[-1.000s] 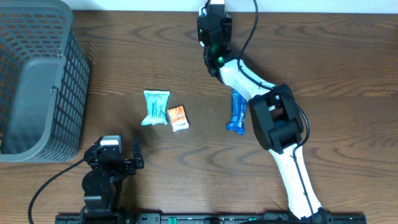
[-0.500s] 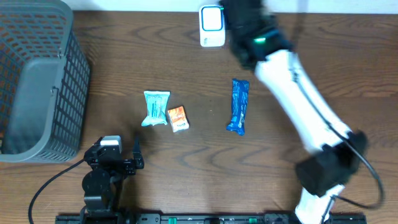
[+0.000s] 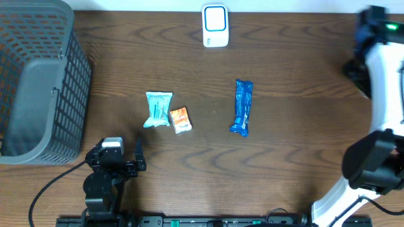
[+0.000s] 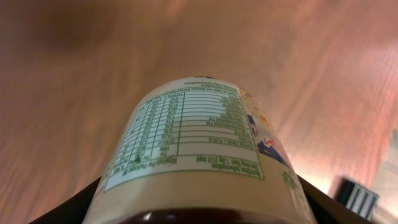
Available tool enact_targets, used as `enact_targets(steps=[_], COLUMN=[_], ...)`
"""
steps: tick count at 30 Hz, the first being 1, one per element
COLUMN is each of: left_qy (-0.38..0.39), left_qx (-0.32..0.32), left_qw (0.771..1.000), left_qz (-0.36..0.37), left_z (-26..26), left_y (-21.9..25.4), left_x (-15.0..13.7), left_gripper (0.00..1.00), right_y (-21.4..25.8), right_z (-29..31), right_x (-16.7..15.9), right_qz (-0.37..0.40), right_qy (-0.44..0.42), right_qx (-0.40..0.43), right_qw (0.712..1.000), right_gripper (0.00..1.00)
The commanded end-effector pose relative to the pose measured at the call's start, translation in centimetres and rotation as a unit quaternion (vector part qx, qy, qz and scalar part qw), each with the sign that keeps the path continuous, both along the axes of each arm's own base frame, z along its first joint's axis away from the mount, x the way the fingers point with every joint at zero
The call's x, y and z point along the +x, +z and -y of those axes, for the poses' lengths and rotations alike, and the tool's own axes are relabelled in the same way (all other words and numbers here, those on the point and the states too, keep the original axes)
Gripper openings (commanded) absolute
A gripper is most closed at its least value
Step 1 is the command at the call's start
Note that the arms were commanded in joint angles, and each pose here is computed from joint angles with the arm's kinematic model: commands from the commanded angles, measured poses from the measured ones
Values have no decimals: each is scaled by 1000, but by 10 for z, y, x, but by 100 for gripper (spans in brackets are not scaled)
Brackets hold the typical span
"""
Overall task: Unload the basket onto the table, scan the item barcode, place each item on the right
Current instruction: 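Carry the jar with the right gripper off to the right side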
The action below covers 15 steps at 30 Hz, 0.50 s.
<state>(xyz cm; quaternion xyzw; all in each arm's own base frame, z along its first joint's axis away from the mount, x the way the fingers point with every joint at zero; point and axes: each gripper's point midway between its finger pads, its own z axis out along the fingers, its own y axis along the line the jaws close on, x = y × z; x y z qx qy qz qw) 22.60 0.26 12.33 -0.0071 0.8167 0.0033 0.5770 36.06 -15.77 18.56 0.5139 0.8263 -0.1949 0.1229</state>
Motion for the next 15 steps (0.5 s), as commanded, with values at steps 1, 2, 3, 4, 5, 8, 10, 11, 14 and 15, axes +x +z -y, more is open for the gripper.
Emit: enact_targets(steps=[1, 2, 3, 4, 5, 8, 10, 11, 14, 15], left_qy=[7, 7, 7, 7, 7, 7, 7, 7, 7, 7], left_qx=[9, 9, 9, 9, 9, 9, 9, 9, 9, 9], left_qw=[1000, 1000, 1000, 1000, 1000, 1000, 1000, 1000, 1000, 1000], left_qz=[-12, -12, -12, -12, -12, -12, -12, -12, -12, -12], left_z=[-3, -3, -3, -3, -3, -3, -4, -4, -3, -3], left_y=[-11, -11, -11, -11, -11, -11, -11, -11, -11, -11], left_x=[-1, -1, -1, -1, -1, -1, -1, -1, -1, -1], left_gripper=[98, 98, 98, 98, 98, 98, 98, 98, 98, 98], right_y=[-31, -39, -49, -58, -68, -98, -113, -118, -131, -132], right_z=[43, 50, 59, 68, 77, 105, 118, 123, 144, 148], right_x=[-24, -27, -29, -29, -30, -38, -45, -48, -60, -63], right_qz=[9, 13, 20, 27, 34, 51, 63, 70, 89, 91], right_qy=[-95, -107, -113, -115, -116, -129, -147, -154, -178, -184], right_qx=[58, 70, 84, 94, 102, 112, 115, 114, 104, 103], right_qw=[994, 992, 990, 988, 987, 984, 980, 979, 974, 973], right_gripper=[63, 63, 63, 63, 64, 63, 63, 64, 69, 69])
